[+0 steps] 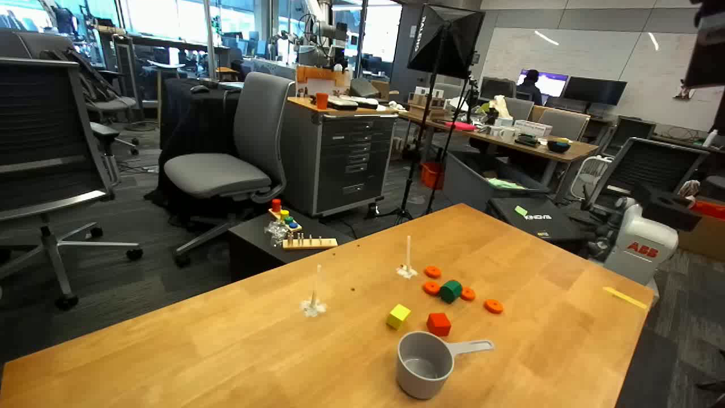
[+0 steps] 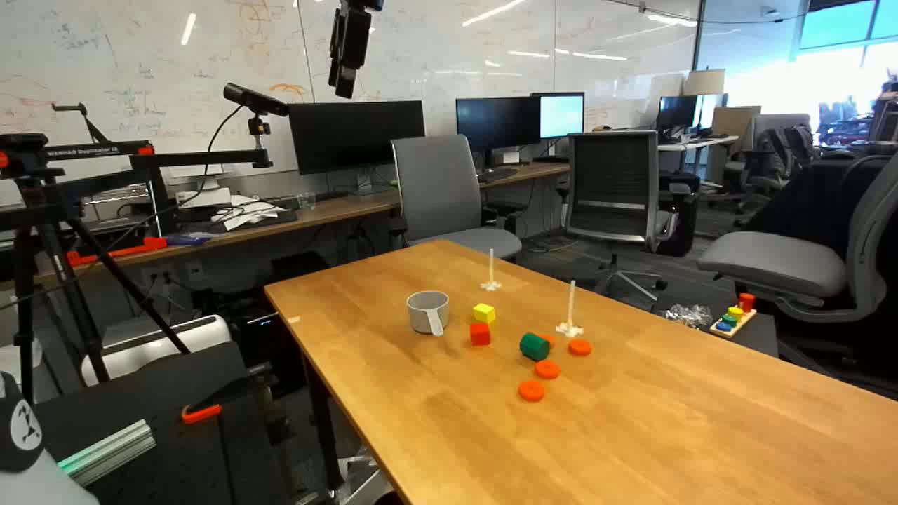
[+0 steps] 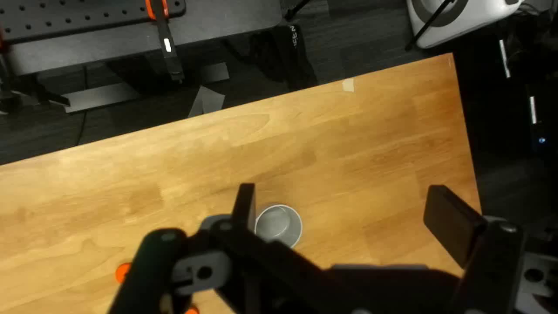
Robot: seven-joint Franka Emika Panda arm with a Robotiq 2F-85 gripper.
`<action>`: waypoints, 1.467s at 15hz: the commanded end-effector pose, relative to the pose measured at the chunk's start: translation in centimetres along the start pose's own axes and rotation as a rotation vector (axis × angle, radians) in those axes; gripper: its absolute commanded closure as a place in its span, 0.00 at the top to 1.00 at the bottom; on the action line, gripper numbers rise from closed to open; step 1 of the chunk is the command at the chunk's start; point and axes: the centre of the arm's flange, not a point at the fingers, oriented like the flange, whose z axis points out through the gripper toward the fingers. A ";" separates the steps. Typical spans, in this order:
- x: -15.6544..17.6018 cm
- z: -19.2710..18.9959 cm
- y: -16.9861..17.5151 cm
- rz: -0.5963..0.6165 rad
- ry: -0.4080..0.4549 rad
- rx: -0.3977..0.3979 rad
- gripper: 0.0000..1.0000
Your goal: Place the green block, yellow block and then the orange block in the grey measuring cup
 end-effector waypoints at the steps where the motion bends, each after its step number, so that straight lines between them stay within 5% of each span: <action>1: 0.0 -0.1 -0.1 -0.001 0.003 0.001 1.00; 16: -0.1 -0.4 -0.1 -0.003 0.008 0.003 1.00; 22: 7.5 -2.5 1.0 0.052 0.109 -0.055 1.00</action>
